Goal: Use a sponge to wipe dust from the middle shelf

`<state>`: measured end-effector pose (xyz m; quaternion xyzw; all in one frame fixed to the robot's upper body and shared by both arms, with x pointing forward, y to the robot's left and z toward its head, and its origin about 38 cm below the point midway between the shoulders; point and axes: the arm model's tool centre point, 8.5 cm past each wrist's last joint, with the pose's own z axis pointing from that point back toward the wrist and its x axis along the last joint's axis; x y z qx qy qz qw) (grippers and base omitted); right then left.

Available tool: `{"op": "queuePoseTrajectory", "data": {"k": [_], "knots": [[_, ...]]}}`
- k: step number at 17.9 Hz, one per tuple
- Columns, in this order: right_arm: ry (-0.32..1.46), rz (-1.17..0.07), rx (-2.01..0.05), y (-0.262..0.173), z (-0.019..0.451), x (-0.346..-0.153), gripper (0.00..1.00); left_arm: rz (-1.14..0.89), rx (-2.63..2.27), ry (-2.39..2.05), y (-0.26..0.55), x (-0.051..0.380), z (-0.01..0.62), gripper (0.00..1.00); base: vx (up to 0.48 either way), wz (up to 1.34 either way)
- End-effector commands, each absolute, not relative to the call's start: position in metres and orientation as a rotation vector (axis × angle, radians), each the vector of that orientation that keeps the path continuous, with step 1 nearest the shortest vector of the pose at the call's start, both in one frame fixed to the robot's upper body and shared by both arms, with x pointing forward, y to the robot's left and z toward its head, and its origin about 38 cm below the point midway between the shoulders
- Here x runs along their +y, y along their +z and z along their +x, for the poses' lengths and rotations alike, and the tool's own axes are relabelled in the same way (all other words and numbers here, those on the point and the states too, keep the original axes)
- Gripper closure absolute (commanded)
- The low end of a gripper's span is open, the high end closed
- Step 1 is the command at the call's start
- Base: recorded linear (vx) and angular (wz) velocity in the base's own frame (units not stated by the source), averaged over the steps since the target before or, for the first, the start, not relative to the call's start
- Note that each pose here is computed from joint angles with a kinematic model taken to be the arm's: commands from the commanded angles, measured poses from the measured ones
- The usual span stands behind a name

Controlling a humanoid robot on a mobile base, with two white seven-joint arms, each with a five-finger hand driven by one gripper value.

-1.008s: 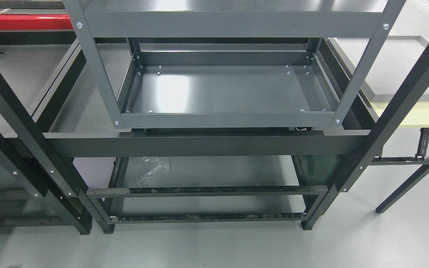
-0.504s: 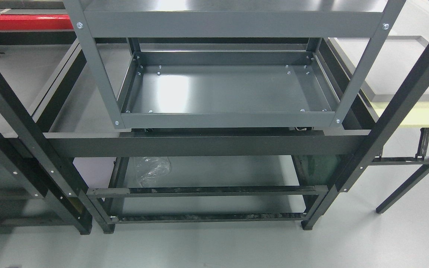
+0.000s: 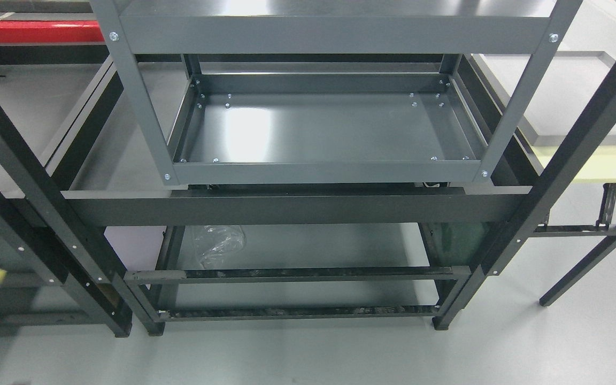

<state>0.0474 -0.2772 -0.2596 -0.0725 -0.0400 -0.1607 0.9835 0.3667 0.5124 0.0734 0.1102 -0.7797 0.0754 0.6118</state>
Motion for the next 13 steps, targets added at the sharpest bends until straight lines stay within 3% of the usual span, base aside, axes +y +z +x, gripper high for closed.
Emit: {"op": "queuePoseTrajectory", "data": {"k": [1,8,13], "knots": [[-0.324,-0.152,-0.029,-0.259,0.046,-0.287,0.0,-0.119,-1.979,-0.031,0.136,0.256,0.424,0.96,0.0,0.0],[-0.324,-0.152,-0.029,-0.259,0.046,-0.287,0.0,-0.373,-2.038,-0.209,0.201,0.139,0.383,0.97,0.0,0.0],[-0.324,-0.152,-0.029,-0.259,0.046,-0.287,0.0,-0.409,-2.095,-0.232,0.206,0.134,0.376,0.97,0.0,0.0]]}}
